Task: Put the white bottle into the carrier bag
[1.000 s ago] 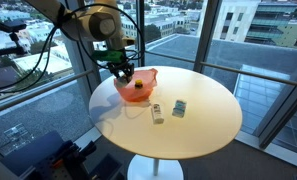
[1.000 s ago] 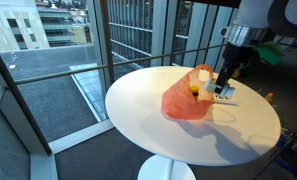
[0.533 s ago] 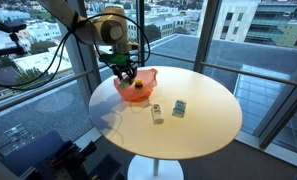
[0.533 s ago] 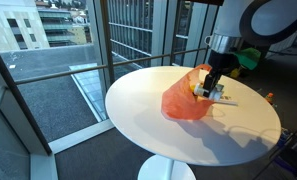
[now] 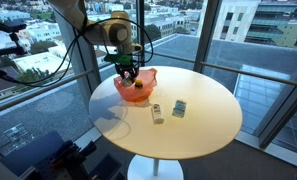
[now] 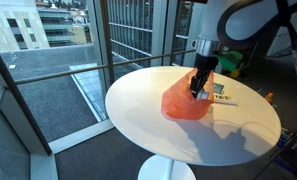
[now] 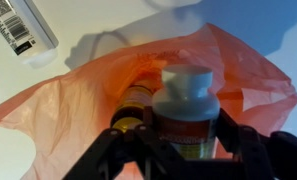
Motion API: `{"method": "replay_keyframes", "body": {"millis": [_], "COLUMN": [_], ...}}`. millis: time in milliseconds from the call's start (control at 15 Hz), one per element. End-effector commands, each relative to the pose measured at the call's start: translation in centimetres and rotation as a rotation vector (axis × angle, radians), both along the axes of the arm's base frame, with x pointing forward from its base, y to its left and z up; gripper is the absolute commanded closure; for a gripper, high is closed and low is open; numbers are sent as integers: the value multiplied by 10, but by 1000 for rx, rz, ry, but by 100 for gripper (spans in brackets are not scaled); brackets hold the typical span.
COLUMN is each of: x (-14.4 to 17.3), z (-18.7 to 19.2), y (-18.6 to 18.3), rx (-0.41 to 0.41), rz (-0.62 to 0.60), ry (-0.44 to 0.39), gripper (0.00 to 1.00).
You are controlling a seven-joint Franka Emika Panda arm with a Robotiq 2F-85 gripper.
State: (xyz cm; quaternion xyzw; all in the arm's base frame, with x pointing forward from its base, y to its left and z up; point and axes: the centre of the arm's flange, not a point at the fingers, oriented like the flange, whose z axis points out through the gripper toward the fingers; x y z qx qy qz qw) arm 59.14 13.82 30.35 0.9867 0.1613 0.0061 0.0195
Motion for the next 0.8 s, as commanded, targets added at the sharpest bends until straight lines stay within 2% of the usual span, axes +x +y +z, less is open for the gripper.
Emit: {"method": "replay_keyframes", "body": {"millis": [0,333,400,467,533,733], "x": [24,25,25,25,24,22], "z": [-8,-27,-28,-30,-31,-30], "y": [10,16,16,17,16,15], "rx": [-24,-34,-37,-40,-42,-39], "rz": [-15,-7,-6,-6,-7,-9], "ry": [11,31,31,33,35,37], "gripper": [63,63,58,43,15,1]}}
